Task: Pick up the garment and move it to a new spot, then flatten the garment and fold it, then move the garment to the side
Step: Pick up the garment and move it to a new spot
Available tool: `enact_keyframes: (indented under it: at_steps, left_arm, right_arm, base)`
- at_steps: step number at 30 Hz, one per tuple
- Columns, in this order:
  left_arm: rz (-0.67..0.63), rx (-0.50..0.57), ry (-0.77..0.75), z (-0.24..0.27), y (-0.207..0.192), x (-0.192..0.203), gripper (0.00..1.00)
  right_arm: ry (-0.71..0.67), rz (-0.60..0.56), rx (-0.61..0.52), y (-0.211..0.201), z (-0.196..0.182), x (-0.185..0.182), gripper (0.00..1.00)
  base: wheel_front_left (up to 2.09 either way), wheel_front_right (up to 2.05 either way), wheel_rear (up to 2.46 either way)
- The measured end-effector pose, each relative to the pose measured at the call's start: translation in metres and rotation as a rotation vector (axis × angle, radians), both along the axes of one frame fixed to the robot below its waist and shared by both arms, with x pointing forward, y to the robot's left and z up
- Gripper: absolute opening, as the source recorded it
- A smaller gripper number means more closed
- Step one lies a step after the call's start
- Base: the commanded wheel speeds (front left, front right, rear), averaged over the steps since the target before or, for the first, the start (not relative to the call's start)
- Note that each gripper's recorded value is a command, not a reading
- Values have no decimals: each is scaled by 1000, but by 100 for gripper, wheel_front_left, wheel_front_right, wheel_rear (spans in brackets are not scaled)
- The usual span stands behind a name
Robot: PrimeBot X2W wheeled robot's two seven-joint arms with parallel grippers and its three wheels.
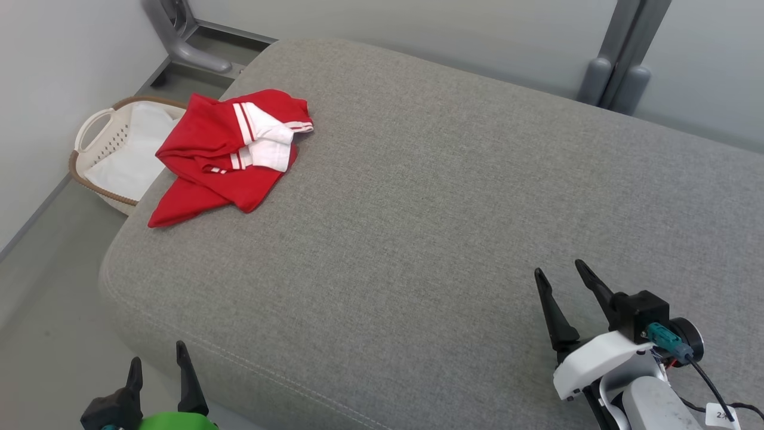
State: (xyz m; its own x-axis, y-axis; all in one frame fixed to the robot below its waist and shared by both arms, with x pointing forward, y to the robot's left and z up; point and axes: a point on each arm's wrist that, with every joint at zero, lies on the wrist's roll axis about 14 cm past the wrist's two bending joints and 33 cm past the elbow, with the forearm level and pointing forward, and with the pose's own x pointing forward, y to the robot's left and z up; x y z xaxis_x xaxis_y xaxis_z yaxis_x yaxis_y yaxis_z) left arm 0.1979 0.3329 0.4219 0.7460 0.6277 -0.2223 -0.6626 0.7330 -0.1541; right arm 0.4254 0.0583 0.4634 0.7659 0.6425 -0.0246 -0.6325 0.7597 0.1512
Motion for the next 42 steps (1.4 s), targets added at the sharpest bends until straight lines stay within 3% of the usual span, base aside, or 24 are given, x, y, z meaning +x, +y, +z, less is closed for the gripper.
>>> enact_keyframes:
  at_steps: [8, 21, 33, 42]
  left_arm:
    - [55, -56, -93, 14, 25, 31, 100]
    - [-57, 107, -101, 51, 74, 163, 100]
    - [-179, 100, 62, 6, 89, 261, 100]
    - [-147, -59, 257, -69, 81, 278, 100]
  right_arm:
    - [-38, 23, 1, 10, 4, 12, 100]
    - [-81, -22, 18, -7, -9, 64, 100]
    - [-56, -100, 13, -44, -42, 92, 100]
    - [-36, -182, -11, -80, -60, 100, 100]
  base:
    - [0, 0, 0]
    - [0, 0, 0]
    - [0, 0, 0]
    - [0, 0, 0]
